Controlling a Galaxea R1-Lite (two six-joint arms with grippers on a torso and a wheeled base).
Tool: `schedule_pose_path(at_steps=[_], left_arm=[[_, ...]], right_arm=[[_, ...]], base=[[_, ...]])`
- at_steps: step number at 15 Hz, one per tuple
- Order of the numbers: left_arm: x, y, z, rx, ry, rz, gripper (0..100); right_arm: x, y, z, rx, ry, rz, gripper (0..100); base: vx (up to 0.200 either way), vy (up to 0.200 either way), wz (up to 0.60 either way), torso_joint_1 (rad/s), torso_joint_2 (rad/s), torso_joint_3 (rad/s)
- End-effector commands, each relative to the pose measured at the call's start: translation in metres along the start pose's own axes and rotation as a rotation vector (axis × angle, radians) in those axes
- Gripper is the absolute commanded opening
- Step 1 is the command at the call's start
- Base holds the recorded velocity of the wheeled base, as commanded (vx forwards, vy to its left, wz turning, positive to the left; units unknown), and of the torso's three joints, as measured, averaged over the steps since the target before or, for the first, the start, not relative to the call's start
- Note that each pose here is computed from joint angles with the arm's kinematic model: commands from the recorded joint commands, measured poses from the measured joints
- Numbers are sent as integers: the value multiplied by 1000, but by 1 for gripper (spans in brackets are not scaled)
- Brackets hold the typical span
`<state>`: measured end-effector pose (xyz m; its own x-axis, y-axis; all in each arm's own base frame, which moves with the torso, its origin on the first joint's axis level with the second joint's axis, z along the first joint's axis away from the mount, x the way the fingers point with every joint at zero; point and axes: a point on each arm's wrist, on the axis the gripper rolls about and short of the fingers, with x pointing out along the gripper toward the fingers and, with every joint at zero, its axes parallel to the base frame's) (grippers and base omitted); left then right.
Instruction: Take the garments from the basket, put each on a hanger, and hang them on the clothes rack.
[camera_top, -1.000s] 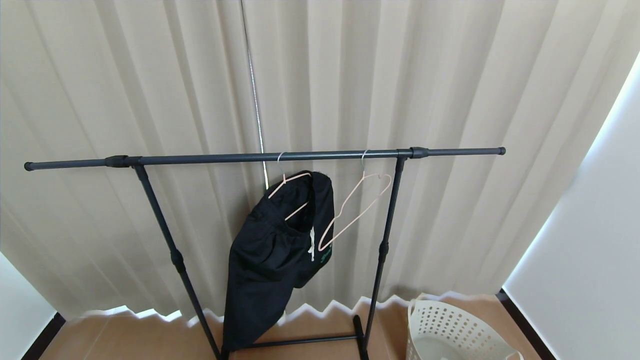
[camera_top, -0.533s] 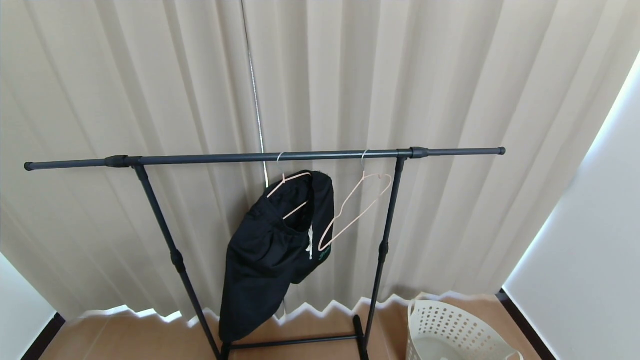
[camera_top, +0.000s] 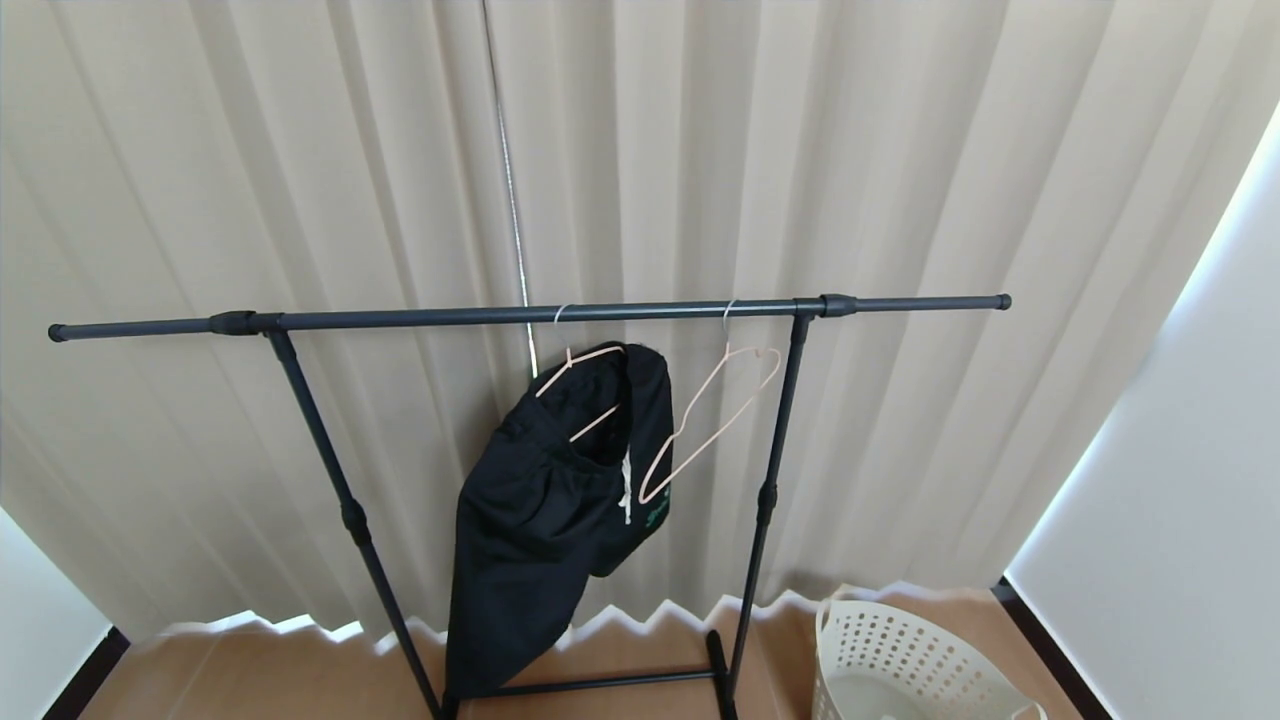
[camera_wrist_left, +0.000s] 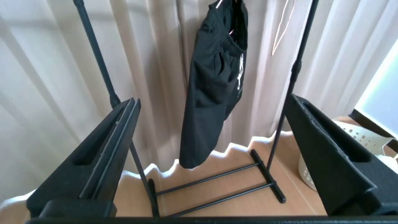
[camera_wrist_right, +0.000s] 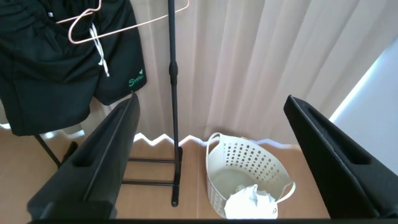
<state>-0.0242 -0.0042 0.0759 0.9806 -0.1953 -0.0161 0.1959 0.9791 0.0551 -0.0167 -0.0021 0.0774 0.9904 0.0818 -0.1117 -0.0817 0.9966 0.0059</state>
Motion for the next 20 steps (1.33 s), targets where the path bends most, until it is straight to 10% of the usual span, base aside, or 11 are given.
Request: schedule_pose_path(at_steps=[1,20], left_arm=[[0,0,0,-7,2,0,100],[0,0,0,-20,-1,-3,100]], right_arm=[[0,0,0,-2,5,17,100],[0,0,1,-1,0,26,100]], base=[[0,0,0,0,0,0],[0,0,0,-103,233,127]])
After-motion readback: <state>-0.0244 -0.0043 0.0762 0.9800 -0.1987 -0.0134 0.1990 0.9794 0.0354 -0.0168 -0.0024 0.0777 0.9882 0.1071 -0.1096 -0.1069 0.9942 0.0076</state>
